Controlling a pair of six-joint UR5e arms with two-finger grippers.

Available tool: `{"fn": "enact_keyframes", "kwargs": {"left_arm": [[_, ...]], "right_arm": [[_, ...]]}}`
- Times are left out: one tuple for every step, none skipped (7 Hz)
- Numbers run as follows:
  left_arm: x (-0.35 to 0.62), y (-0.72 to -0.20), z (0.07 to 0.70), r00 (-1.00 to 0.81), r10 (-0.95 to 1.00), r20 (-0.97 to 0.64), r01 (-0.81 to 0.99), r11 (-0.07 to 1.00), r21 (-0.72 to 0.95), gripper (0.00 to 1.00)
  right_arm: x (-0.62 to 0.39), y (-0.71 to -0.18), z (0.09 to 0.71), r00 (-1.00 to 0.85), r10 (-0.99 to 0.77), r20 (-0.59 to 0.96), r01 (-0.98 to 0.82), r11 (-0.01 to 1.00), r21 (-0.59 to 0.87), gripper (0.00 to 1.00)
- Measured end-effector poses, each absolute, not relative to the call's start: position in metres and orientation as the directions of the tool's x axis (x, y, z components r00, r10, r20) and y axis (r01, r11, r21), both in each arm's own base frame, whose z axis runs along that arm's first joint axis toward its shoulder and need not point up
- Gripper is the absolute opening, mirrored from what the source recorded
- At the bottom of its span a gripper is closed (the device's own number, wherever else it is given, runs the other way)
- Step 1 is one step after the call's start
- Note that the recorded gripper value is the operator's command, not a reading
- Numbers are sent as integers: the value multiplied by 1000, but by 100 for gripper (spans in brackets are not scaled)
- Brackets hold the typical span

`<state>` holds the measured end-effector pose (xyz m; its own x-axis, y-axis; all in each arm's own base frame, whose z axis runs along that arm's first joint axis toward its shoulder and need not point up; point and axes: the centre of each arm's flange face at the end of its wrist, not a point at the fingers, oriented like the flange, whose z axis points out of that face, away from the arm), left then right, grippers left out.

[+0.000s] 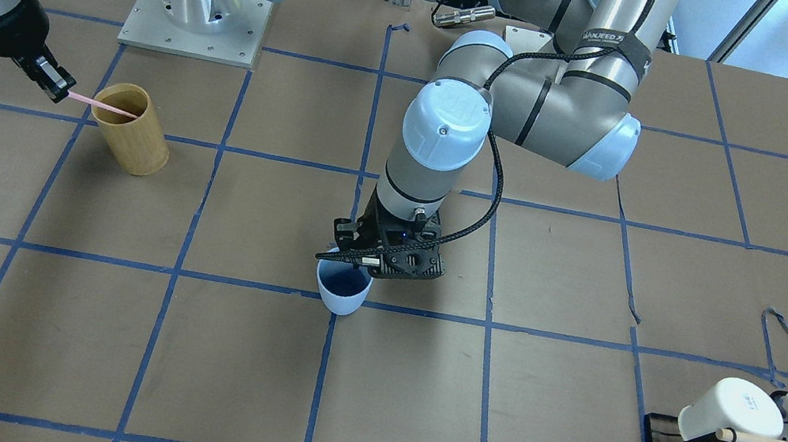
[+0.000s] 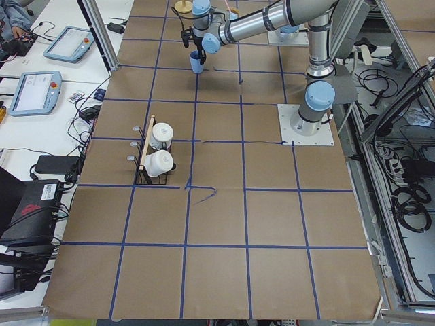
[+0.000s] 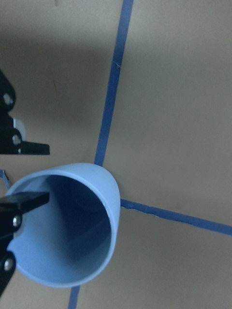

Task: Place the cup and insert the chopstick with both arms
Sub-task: 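Release the blue cup with the left while the right lifts the chopstick out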

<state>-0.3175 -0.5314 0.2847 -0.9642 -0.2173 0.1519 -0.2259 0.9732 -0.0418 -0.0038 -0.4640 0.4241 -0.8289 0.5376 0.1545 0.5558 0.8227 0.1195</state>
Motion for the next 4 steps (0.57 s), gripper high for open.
{"fn": "enact_keyframes", "kwargs": {"left_arm": [[-308, -540, 312, -969, -199, 145, -209, 976, -56, 100], [-276, -550, 345, -986, -140, 89, -146, 987, -61, 100], [-223, -562, 385, -999, -48, 22, -50, 996, -81, 100], [-180, -568, 419, -1000, 8, -14, 9, 994, -108, 100]], "right_arm": [[-4, -467, 445, -829, 538, 152, 555, 824, 116, 0], [-3, -471, 466, -830, 539, 140, 554, 827, 95, 0], [-2, -476, 481, -832, 541, 120, 551, 831, 74, 0], [4, -482, 490, -836, 542, 85, 547, 836, 49, 0]]}}
